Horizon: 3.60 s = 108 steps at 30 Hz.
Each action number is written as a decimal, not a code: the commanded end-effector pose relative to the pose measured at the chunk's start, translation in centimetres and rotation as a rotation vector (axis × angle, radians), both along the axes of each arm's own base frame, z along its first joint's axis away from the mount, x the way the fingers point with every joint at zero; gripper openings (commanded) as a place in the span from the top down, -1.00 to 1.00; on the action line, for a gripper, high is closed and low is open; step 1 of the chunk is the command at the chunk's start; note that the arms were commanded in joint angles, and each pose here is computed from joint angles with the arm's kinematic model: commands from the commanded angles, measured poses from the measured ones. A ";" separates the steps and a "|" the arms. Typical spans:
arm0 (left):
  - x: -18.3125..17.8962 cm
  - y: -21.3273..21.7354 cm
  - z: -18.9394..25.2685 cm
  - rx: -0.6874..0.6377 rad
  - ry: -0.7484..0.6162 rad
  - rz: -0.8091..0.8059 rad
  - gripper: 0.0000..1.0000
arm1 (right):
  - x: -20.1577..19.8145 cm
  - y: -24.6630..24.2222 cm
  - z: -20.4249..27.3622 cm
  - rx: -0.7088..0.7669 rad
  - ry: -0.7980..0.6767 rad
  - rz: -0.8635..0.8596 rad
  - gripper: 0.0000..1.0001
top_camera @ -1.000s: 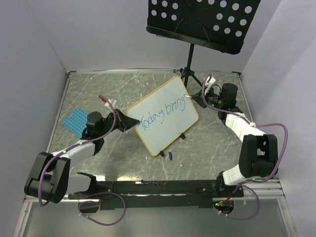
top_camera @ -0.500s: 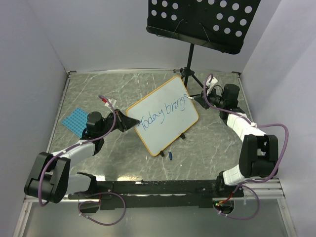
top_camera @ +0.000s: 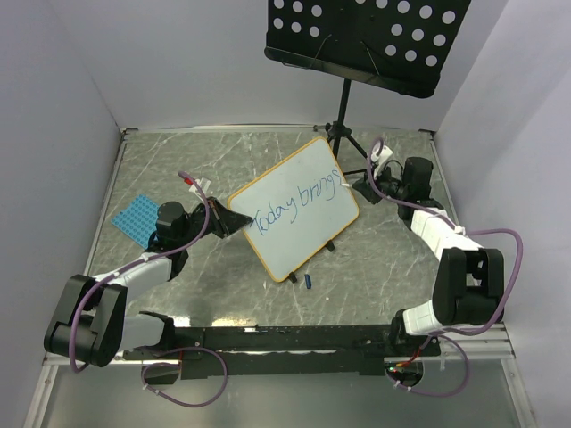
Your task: Write a sentence on the whiteboard
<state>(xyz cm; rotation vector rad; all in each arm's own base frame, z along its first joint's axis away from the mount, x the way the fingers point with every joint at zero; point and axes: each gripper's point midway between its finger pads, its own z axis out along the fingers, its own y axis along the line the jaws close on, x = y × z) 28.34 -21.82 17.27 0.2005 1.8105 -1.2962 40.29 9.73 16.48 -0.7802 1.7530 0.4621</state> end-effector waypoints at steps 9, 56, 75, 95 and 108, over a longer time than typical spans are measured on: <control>-2.4 -0.7 -2.9 0.077 0.022 -0.119 0.98 | -2.6 1.9 7.0 0.079 -0.117 0.084 1.00; -2.6 -0.8 -2.4 0.042 0.039 -0.104 0.98 | -18.5 13.5 12.5 0.076 -0.160 0.607 1.00; -2.7 -1.0 -2.5 0.031 0.050 -0.096 0.98 | -21.1 14.9 5.5 -0.087 -0.170 0.716 1.00; -2.8 -1.1 -2.4 0.035 0.046 -0.097 0.98 | -21.2 15.5 3.2 -0.119 -0.192 0.729 1.00; -3.0 -1.2 -2.6 0.037 0.044 -0.102 0.98 | -21.2 15.5 2.8 -0.121 -0.191 0.724 1.00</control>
